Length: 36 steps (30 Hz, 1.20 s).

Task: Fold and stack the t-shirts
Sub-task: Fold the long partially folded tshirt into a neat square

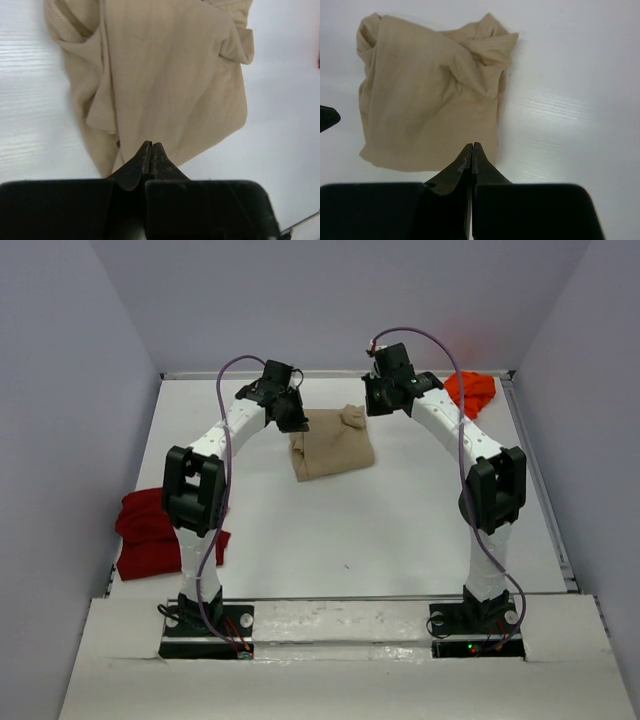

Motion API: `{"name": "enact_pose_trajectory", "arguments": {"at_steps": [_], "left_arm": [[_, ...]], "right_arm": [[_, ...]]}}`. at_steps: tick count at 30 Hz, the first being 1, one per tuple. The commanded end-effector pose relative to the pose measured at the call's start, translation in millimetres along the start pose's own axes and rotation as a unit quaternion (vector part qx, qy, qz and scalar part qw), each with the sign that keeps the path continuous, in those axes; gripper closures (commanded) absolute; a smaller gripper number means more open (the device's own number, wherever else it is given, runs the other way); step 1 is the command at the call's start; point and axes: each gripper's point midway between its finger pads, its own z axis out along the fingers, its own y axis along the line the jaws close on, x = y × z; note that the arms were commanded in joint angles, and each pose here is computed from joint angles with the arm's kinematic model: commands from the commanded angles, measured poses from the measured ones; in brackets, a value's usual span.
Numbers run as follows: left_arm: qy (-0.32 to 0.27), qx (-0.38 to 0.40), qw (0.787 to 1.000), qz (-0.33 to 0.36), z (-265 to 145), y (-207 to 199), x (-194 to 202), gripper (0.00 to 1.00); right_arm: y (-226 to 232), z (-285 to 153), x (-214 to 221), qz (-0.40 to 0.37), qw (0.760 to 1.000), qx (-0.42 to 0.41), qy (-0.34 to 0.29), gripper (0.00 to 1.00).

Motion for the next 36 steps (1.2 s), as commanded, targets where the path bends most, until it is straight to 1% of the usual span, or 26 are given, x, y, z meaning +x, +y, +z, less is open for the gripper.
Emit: {"name": "enact_pose_trajectory", "arguments": {"at_steps": [1, 4, 5, 7, 8, 10, 14, 20, 21, 24, 26, 30, 32, 34, 35, 36], "left_arm": [[-0.002, 0.039, 0.999, 0.008, -7, -26, -10, 0.97], [-0.01, 0.044, 0.999, 0.012, -10, -32, -16, 0.97], [-0.018, 0.045, 0.999, 0.015, -13, -35, -23, 0.97], [-0.008, 0.034, 0.999, 0.017, -8, -31, -22, 0.97], [-0.013, 0.034, 0.999, 0.02, -9, -34, -26, 0.98], [-0.002, 0.025, 0.999, 0.019, -2, -28, -21, 0.98], [0.022, 0.024, 0.999, 0.015, 14, -19, 0, 0.98], [0.051, 0.022, 0.998, 0.015, 37, -18, 21, 0.98], [0.069, 0.026, 0.997, 0.013, 46, -18, 31, 0.98], [0.09, 0.021, 0.996, 0.011, 60, -16, 48, 0.99], [0.094, 0.018, 0.995, 0.016, 65, -17, 54, 1.0], [0.135, 0.023, 0.991, 0.006, 81, -13, 81, 1.0], [0.151, 0.017, 0.988, 0.004, 84, -9, 93, 1.0], [0.16, 0.014, 0.987, 0.0, 82, -9, 101, 1.0], [0.172, 0.006, 0.985, -0.004, 82, -2, 113, 1.0], [0.172, 0.009, 0.985, -0.004, 75, -5, 116, 1.0]], "right_arm": [[24, 26, 35, 0.012, 0.997, -0.059, 0.039, 1.0], [27, 46, 45, 0.008, 0.996, -0.066, 0.056, 1.0], [28, 51, 47, 0.009, 0.996, -0.068, 0.059, 1.0], [28, 63, 52, 0.009, 0.995, -0.068, 0.067, 1.0], [28, 66, 48, 0.01, 0.996, -0.064, 0.062, 1.0], [23, 72, 53, 0.01, 0.996, -0.052, 0.067, 1.0], [25, 75, 66, 0.009, 0.995, -0.059, 0.083, 1.0], [31, 84, 83, 0.015, 0.991, -0.079, 0.105, 1.0], [31, 84, 85, 0.017, 0.991, -0.08, 0.107, 1.0], [31, 86, 91, 0.016, 0.99, -0.081, 0.114, 1.0], [31, 86, 93, 0.014, 0.99, -0.081, 0.116, 1.0], [32, 85, 98, 0.017, 0.988, -0.088, 0.124, 1.0], [32, 82, 101, 0.02, 0.988, -0.086, 0.126, 1.0], [30, 81, 112, 0.025, 0.986, -0.083, 0.14, 1.0], [29, 78, 113, 0.026, 0.986, -0.081, 0.142, 1.0], [28, 74, 116, 0.028, 0.986, -0.078, 0.146, 1.0]]}}
